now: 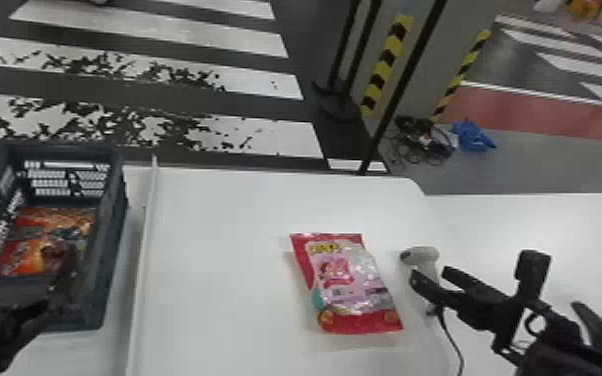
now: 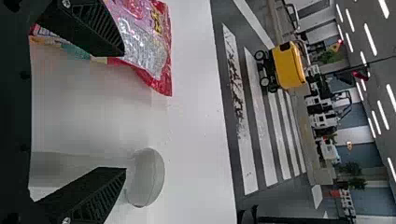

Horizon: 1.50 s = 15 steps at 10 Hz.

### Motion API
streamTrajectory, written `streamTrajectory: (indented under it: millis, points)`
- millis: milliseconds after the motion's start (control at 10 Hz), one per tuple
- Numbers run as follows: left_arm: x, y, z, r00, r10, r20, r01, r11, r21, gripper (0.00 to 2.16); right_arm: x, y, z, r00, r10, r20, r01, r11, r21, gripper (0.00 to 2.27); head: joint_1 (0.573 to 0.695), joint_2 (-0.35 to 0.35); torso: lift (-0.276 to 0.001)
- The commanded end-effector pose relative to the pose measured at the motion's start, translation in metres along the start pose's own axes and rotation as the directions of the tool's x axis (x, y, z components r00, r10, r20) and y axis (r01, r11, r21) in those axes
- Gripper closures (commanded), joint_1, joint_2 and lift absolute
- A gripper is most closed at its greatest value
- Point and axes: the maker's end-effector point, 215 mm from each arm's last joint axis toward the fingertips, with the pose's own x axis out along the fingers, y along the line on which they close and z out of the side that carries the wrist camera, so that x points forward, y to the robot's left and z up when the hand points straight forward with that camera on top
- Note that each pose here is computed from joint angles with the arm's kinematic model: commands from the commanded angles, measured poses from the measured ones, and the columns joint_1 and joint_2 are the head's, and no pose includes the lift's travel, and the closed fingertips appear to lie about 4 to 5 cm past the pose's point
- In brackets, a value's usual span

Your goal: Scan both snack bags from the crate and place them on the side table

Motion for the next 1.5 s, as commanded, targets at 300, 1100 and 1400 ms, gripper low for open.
streamTrajectory:
  millis: [300, 1100, 1400]
  points:
    - [0.0, 0.0, -0.001, 1.0, -0.001, -0.002, 0.001, 1.0, 0.002, 0.03, 0.013, -0.028, -0.004, 0.997, -0.028, -0.066, 0.025, 0.999, -0.047, 0.05, 0.695, -0.33, -0.098]
    - [-0.002, 0.0, -0.004, 1.0, -0.006, -0.011, 0.006, 1.0, 0.004, 0.03, 0.033, -0.056, -0.035, 0.976, -0.058, -0.211, 0.045, 0.997, -0.062, 1.43, 0.695, -0.35, -0.098]
    - [-0.002, 0.0, -0.007, 1.0, -0.006, -0.014, 0.006, 1.0, 0.002, 0.03, 0.032, -0.064, -0.03, 0.978, -0.089, -0.19, 0.074, 0.994, -0.085, 2.05, 0.695, -0.35, -0.098]
